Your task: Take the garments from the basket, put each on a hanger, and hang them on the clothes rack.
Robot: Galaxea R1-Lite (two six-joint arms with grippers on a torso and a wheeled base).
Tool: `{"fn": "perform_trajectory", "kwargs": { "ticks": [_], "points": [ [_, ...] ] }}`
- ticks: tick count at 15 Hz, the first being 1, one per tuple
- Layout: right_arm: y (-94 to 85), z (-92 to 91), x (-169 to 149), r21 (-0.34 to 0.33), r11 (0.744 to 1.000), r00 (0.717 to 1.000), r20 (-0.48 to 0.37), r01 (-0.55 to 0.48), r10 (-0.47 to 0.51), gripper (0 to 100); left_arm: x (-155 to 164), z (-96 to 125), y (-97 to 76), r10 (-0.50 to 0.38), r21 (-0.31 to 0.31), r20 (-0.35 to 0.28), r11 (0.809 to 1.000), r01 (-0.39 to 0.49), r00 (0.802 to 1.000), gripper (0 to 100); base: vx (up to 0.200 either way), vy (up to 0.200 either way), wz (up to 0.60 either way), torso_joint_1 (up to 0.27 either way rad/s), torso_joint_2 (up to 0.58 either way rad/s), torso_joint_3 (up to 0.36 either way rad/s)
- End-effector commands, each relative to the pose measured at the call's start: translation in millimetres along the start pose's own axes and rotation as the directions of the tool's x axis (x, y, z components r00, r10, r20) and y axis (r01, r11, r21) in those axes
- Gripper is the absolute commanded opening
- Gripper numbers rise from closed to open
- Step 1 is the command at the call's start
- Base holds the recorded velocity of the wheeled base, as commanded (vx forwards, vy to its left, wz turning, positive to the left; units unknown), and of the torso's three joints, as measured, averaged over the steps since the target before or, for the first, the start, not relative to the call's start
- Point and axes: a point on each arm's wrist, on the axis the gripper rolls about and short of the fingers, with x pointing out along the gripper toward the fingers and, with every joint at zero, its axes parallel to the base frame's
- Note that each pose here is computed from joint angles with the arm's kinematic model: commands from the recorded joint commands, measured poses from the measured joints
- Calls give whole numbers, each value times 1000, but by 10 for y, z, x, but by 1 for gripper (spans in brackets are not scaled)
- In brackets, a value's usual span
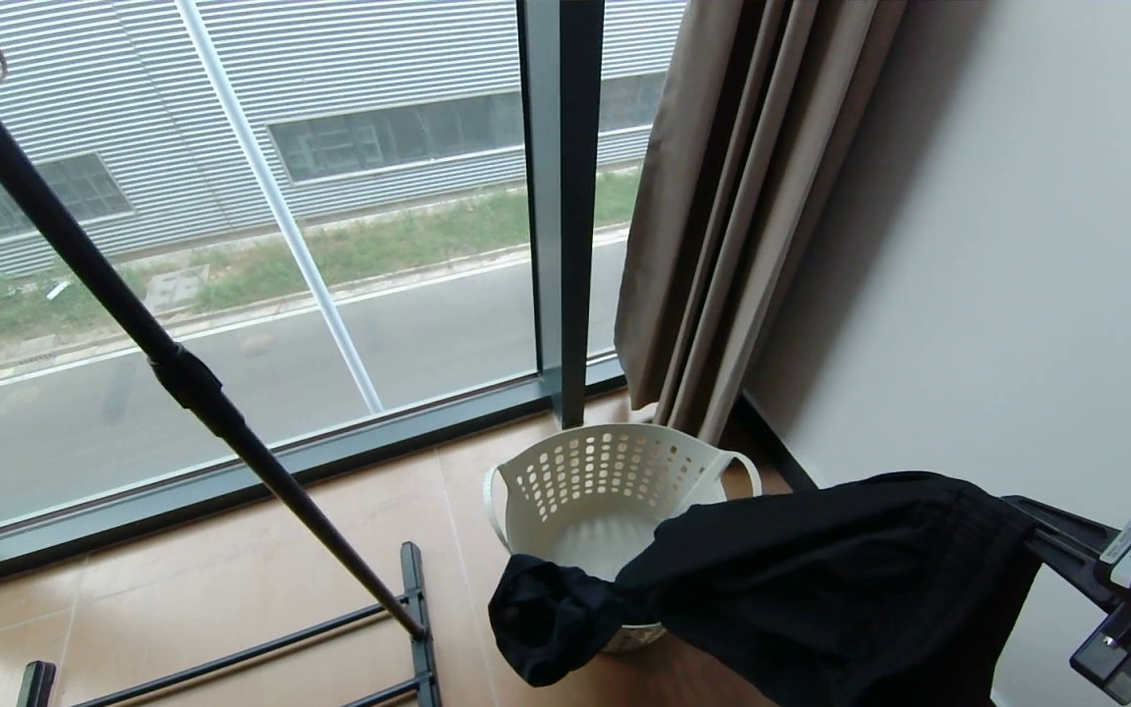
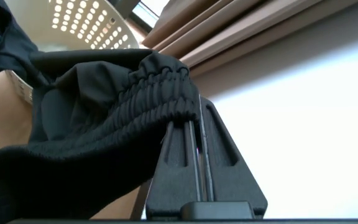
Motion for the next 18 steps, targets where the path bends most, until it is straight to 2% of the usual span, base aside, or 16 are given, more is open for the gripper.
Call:
{"fn": "perform_trajectory", "kwargs": {
  "ticks": [1, 9, 18],
  "points": [
    [4, -3, 2, -1, 1000, 1000, -2, -1, 1, 0, 0, 0, 0, 0, 0, 1, 1000, 0, 1000, 100, 0, 0, 0, 95, -466, -163],
    [16, -22, -10, -2, 1000, 1000, -4, -3, 3, 0, -1, 0, -1, 2, 0, 2, 1000, -2, 1000, 100, 0, 0, 0, 137, -494, -154],
    [30, -37, -8, -5, 1000, 1000, -10, -9, 9, 0, -1, 0, -1, 2, 0, 2, 1000, -2, 1000, 100, 0, 0, 0, 204, -553, -152]
  ]
}}
